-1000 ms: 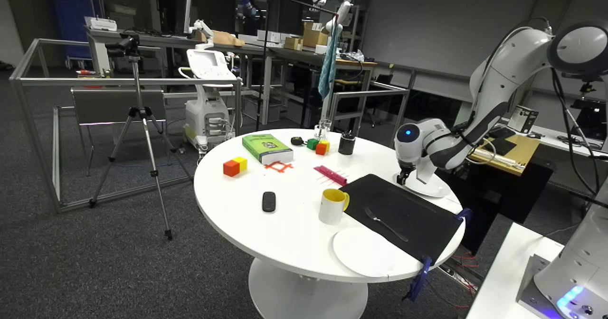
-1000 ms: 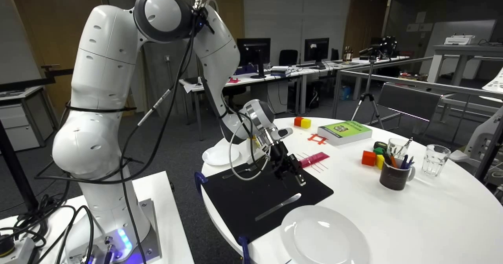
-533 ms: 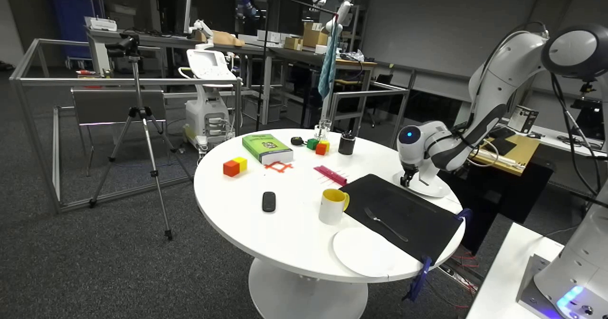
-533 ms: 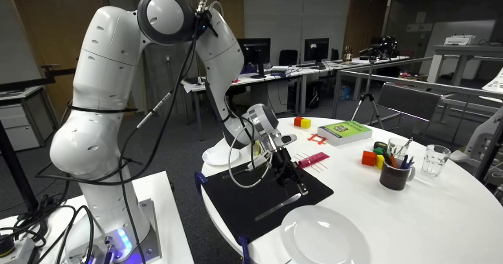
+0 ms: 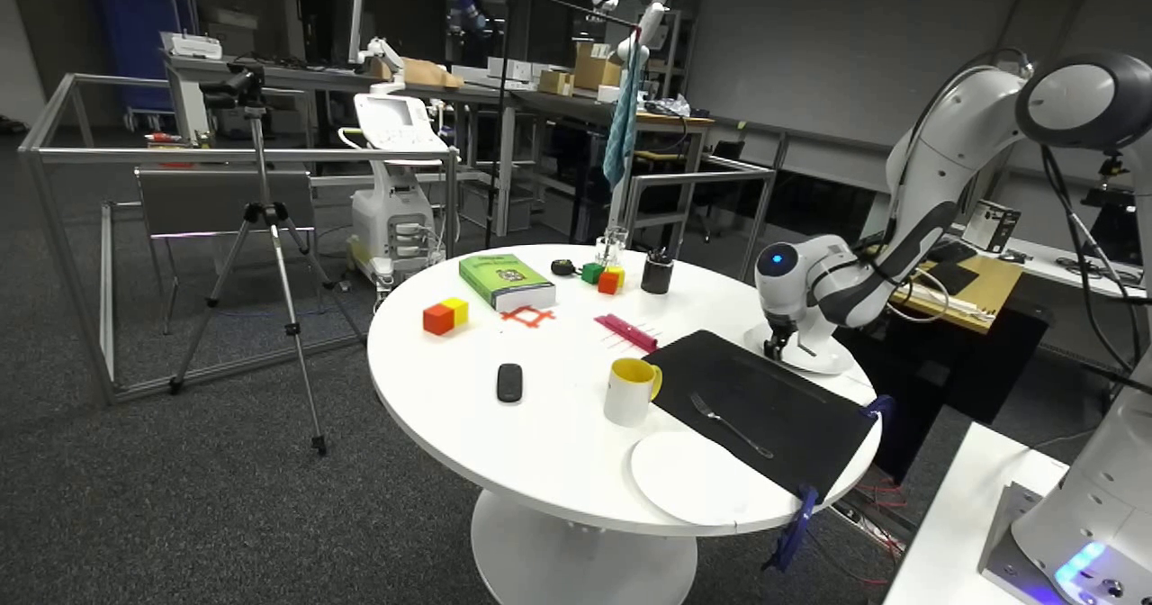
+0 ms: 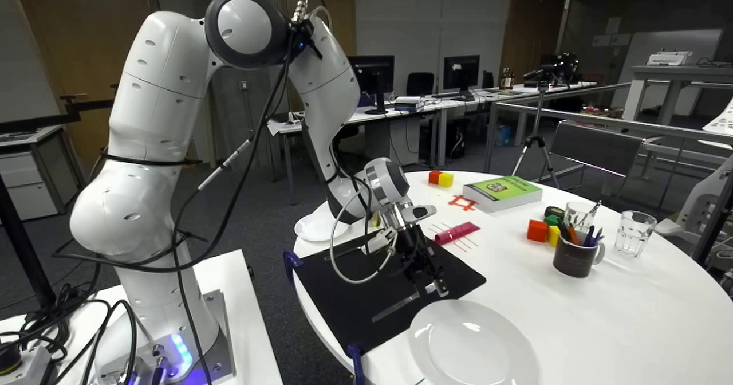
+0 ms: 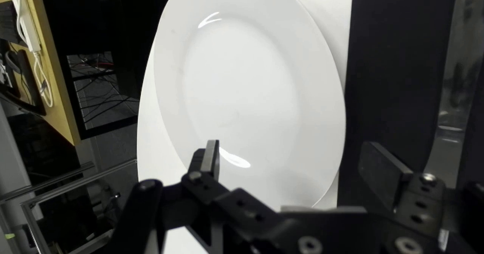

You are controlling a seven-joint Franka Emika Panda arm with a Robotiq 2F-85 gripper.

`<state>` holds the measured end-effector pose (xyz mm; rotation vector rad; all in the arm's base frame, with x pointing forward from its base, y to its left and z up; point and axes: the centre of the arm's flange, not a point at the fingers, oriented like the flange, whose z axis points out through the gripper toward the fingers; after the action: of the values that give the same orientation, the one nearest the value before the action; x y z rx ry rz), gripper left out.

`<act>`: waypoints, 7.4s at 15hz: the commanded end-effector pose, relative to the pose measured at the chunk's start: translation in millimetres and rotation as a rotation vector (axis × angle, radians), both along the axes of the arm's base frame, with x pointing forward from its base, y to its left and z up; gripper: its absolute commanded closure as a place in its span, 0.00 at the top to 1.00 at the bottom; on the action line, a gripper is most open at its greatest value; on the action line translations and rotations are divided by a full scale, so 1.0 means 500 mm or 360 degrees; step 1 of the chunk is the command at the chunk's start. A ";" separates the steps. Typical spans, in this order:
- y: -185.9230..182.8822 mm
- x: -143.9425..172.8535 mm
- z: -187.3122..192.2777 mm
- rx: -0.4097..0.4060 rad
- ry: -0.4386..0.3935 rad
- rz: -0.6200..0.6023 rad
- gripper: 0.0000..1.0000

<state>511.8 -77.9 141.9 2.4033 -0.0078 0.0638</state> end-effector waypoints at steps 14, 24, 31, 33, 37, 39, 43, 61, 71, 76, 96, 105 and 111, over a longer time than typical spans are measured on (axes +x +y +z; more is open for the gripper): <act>-0.045 0.020 -0.033 -0.0044 0.0112 0.0009 1.00; -0.052 0.018 -0.047 -0.0101 0.0182 0.0024 1.00; -0.058 0.014 -0.062 -0.0152 0.0246 0.0021 1.00; -0.059 0.014 -0.061 -0.0158 0.0258 0.0021 0.74; -0.056 0.019 -0.031 -0.0195 0.0258 0.0024 0.53; -0.052 0.027 -0.001 -0.0213 0.0251 0.0033 0.38; -0.044 0.048 0.066 -0.0237 0.0244 0.0062 0.08; 0.008 0.082 0.206 -0.0266 0.0171 0.0104 0.01; 0.259 0.068 0.237 -0.0359 0.0125 0.0356 0.01; 0.361 0.045 0.245 -0.0393 0.0122 0.0454 0.01; 0.429 0.042 0.187 -0.0243 0.0096 0.0462 0.01; 0.531 0.002 0.146 -0.0333 0.0171 0.0640 0.01; 0.601 -0.054 0.141 -0.0572 0.0202 0.0774 0.01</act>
<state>494.6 210.7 198.1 2.1288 0.5753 0.1071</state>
